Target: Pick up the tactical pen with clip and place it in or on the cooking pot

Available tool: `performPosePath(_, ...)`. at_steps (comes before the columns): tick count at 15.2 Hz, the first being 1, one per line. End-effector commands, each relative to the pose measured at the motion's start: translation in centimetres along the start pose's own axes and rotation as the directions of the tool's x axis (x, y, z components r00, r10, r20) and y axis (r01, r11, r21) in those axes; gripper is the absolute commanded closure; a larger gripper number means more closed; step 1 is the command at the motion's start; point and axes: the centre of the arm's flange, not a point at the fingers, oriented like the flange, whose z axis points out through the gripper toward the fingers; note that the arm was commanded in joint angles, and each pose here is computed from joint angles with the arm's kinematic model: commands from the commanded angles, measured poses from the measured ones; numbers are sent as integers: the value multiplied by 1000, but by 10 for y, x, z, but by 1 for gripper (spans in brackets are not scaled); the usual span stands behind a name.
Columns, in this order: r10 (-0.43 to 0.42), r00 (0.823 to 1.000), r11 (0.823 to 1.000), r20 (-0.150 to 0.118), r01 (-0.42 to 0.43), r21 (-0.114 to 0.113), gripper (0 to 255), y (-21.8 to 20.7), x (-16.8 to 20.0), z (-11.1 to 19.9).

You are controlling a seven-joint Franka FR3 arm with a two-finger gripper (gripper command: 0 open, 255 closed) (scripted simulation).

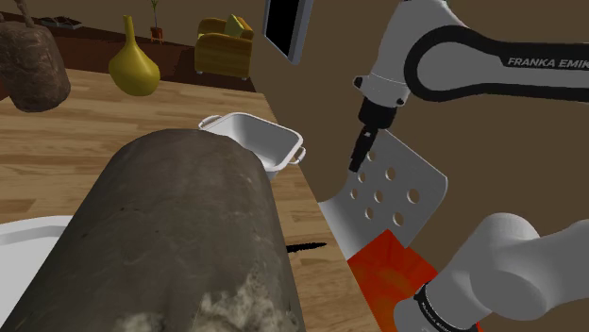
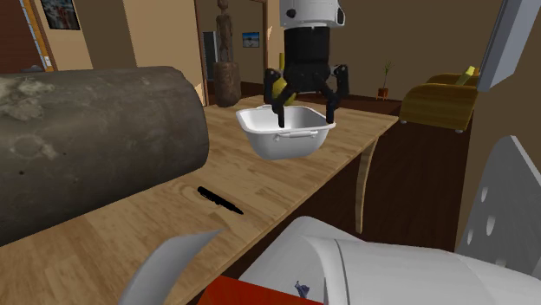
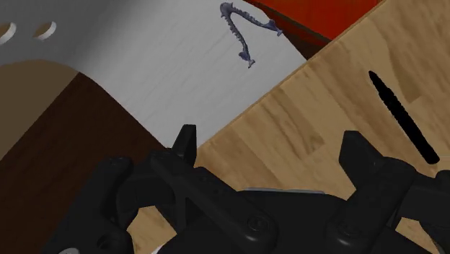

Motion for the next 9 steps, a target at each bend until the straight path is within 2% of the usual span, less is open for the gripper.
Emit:
performPosePath(1,-94,996,996,11,94,0,0,-18,13,15)
performPosePath(3,-184,983,983,22,184,0,0,-38,22,31)
performPosePath(5,-273,962,962,33,273,2,0,-59,30,48)
performPosePath(7,-359,932,933,44,359,4,0,-80,35,64)
performPosePath(9,-442,895,897,54,442,8,0,-101,38,80)
